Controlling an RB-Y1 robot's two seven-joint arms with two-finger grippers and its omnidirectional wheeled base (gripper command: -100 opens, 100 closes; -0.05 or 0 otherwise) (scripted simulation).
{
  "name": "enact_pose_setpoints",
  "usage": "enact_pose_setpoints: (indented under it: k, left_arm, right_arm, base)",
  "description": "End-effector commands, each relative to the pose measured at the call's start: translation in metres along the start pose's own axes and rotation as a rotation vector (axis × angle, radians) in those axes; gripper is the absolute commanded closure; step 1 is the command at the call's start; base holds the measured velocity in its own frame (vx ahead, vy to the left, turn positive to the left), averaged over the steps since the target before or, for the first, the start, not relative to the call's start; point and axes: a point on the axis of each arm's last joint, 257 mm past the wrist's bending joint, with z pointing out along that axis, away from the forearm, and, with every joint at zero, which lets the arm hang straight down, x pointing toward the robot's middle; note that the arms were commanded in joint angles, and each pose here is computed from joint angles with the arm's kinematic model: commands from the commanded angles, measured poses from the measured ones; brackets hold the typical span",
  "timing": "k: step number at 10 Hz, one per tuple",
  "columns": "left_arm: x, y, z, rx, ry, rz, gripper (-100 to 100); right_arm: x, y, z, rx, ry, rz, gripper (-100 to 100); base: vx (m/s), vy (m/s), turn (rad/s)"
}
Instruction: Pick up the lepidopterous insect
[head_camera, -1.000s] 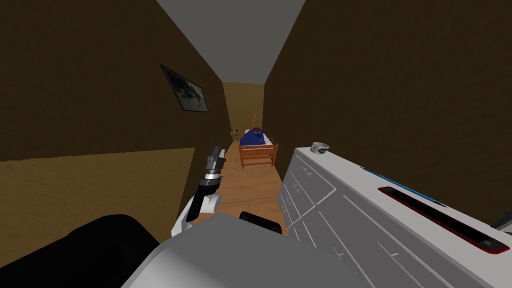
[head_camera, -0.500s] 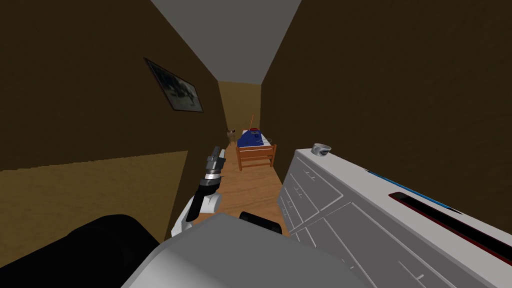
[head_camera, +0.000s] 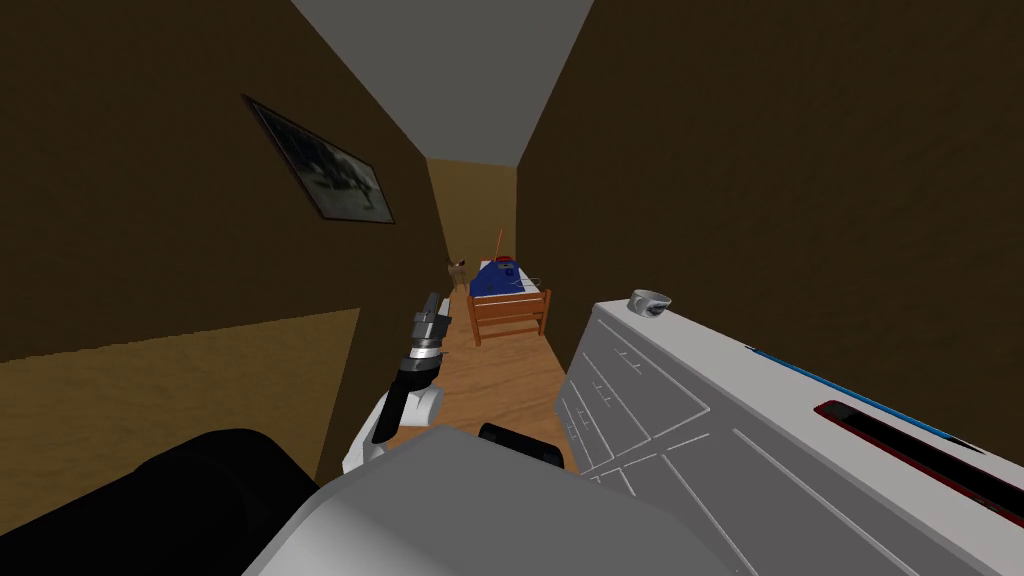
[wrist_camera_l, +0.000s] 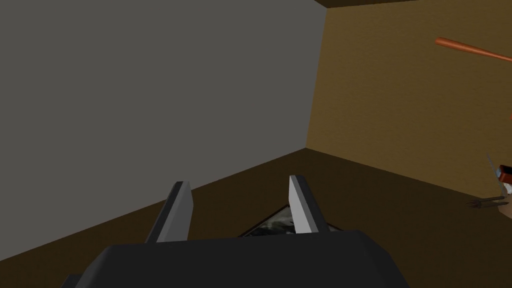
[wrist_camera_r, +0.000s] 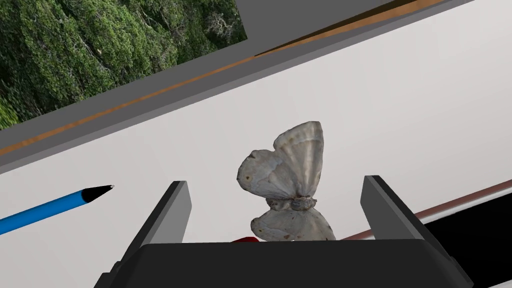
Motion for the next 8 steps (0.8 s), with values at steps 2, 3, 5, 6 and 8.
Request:
enact_pose_setpoints:
  k: [2,3,5,6,8]
  left_arm:
    - [0.0,0.0,0.0,0.0,0.0,0.0,0]
    - [0.0,0.0,0.0,0.0,0.0,0.0,0]
    - [0.0,0.0,0.0,0.0,0.0,0.0,0]
    - [0.0,0.0,0.0,0.0,0.0,0.0,0]
    - [0.0,0.0,0.0,0.0,0.0,0.0,0]
  right_arm:
    - [0.011,0.015,0.009,0.003,0.007,-0.012,-100]
    - [0.011,0.015,0.009,0.003,0.007,-0.036,-100]
    - [0.017,0.022,0.013,0.005,0.012,-0.048,-100]
    - [0.017,0.022,0.013,0.005,0.012,-0.053,-100]
    - [0.023,0.03,0.017,0.005,0.017,-0.07,-100]
  base:
    - [0.092,0.053,-0.134]
    - [0.106,0.062,-0.082]
    - [0.06,0.034,-0.039]
    - [0.067,0.048,-0.087]
    - [0.084,0.058,-0.083]
